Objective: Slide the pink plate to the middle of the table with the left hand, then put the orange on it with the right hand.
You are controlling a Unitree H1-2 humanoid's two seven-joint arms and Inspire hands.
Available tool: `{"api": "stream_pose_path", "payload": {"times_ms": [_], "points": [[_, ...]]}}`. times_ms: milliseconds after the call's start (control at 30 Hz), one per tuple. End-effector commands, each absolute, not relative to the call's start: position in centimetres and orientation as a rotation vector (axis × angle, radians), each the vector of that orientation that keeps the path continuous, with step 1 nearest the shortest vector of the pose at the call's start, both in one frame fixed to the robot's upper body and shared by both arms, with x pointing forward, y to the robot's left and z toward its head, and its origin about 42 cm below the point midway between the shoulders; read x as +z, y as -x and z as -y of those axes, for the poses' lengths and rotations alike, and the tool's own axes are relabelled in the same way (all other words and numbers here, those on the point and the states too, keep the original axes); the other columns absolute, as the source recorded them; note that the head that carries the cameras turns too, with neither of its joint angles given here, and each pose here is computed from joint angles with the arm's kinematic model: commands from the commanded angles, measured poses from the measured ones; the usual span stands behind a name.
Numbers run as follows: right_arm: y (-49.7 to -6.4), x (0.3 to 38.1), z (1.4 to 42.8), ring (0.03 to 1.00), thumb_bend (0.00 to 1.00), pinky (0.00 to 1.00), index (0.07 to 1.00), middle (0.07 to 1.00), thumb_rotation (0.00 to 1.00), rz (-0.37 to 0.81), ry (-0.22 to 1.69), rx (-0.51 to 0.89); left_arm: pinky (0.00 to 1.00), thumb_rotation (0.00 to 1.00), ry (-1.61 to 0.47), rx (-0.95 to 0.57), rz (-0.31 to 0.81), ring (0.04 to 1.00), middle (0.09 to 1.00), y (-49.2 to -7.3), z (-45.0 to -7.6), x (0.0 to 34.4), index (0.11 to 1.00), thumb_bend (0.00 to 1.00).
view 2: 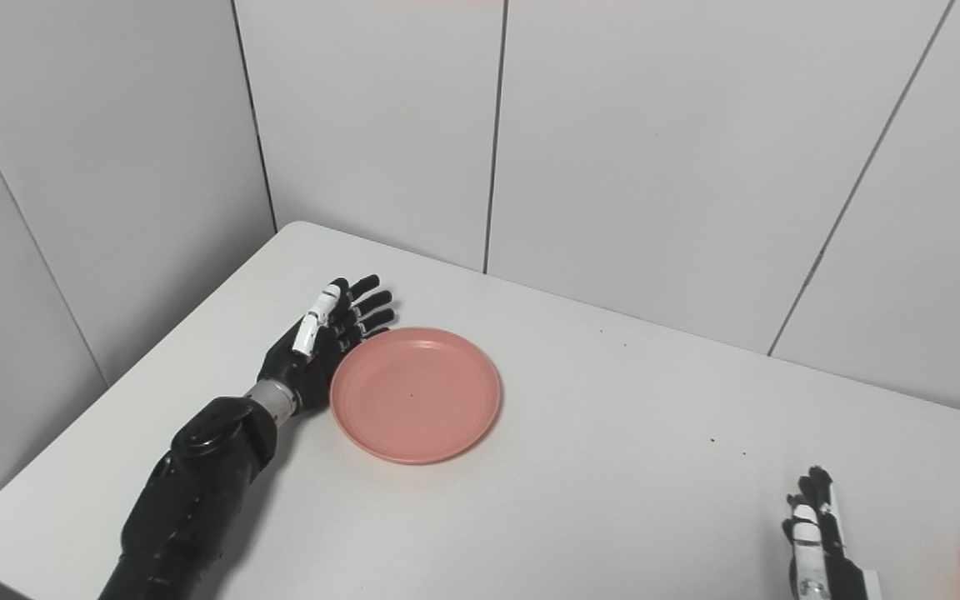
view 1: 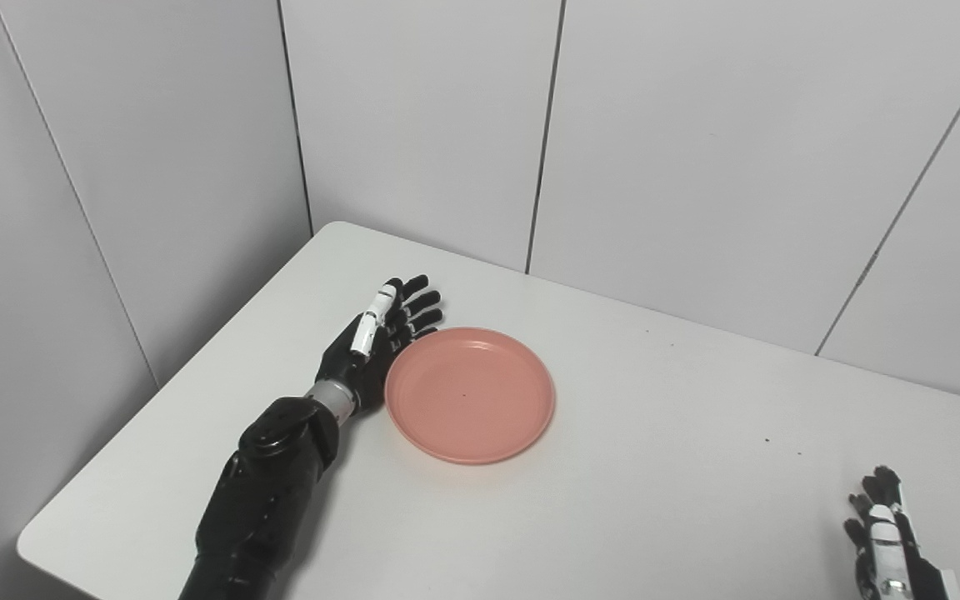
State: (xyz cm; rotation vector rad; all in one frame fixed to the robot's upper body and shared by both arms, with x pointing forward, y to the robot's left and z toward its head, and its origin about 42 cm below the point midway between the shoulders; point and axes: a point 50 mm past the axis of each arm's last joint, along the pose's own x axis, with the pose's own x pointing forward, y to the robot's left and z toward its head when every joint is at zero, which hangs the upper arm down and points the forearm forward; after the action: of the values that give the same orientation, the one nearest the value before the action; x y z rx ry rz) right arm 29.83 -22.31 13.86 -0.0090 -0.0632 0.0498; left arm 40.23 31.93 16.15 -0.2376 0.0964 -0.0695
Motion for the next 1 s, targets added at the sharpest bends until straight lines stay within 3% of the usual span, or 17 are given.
{"api": "stream_pose_path", "payload": {"times_ms": [0, 433, 967], "points": [[-30.5, 15.3, 22.0, 1.000, 0.07, 1.00, 1.000, 1.000, 1.00, 0.149, 0.004, 0.059, 0.90, 1.00, 0.244, -0.121, -0.116, 0.913, 0.917, -41.2, -30.0, 16.7, 0.898, 0.32], [-30.6, 14.9, 21.8, 0.979, 0.17, 1.00, 0.978, 0.978, 1.00, 0.151, 0.028, 0.053, 0.91, 1.00, 0.256, -0.215, -0.150, 0.921, 0.933, -41.6, -26.7, 15.9, 0.919, 0.31], [-30.7, 15.4, 20.4, 0.932, 0.24, 0.91, 0.937, 0.941, 1.00, 0.135, 0.067, 0.022, 0.93, 1.00, 0.283, -0.312, -0.182, 0.938, 0.948, -41.4, -22.5, 16.1, 0.937, 0.32]]}}
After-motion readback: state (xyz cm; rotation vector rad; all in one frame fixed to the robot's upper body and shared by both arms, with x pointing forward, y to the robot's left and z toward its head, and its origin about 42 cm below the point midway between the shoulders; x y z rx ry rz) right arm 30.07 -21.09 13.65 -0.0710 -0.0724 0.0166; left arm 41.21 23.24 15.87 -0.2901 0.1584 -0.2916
